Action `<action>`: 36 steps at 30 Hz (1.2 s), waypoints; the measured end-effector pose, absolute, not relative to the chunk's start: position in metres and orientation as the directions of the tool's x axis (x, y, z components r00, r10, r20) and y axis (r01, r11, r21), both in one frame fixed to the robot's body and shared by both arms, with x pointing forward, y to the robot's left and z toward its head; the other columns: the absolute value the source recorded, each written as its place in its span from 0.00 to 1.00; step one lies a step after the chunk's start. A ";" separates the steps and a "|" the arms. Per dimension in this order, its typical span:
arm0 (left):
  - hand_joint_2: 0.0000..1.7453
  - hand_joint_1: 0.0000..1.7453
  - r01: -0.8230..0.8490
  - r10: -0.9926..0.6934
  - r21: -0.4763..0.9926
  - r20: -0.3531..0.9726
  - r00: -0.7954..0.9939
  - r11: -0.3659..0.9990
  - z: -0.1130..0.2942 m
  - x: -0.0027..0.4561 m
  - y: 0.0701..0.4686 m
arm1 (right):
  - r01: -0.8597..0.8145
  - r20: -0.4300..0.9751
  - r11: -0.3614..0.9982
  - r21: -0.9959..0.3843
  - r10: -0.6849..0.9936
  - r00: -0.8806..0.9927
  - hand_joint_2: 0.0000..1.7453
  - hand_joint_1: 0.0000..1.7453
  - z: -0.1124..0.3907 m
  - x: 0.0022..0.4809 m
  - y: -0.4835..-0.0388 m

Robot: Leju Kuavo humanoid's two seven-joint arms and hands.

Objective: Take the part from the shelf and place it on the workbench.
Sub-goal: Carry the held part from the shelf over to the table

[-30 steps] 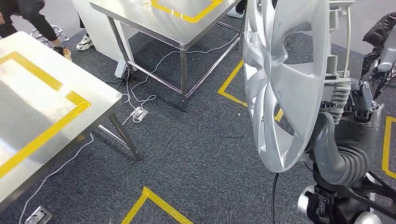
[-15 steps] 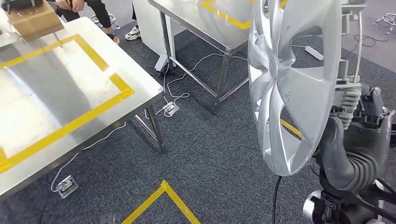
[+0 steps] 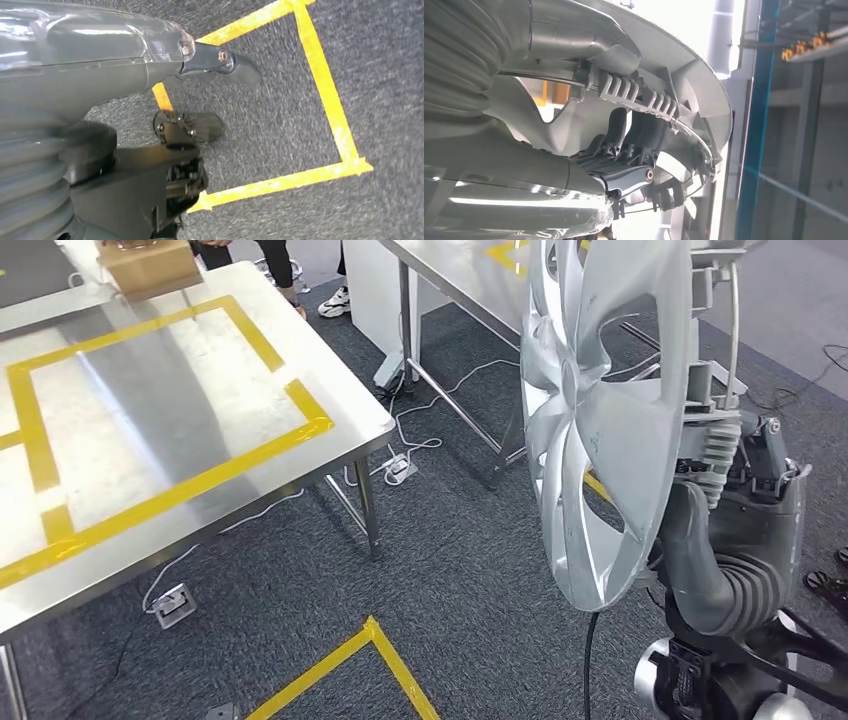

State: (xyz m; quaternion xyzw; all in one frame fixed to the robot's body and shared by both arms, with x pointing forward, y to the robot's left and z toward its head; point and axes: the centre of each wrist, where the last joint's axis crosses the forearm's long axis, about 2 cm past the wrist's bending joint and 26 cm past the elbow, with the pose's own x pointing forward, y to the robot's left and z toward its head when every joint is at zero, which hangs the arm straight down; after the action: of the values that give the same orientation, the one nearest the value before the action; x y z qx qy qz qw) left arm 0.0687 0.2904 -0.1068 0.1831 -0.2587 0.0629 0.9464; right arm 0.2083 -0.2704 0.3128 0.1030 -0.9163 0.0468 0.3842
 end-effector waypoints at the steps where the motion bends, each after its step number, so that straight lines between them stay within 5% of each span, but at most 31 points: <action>1: 1.00 0.00 -0.214 0.024 0.314 0.513 0.858 0.925 -0.107 0.069 0.291 | -0.225 0.713 0.974 -0.007 -0.153 -0.684 1.00 1.00 0.313 0.208 -0.270; 36: 1.00 0.00 -0.216 0.033 0.298 0.517 0.855 0.930 -0.106 0.072 0.283 | -0.220 0.734 0.976 -0.010 -0.142 -0.664 1.00 1.00 0.312 0.209 -0.271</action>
State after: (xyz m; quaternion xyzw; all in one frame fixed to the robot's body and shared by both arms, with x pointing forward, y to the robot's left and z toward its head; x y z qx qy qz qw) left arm 0.0720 0.2834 -0.1062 0.1752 -0.2611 0.0656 0.9470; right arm 0.2086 -0.2714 0.3117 0.0992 -0.9109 0.0489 0.3975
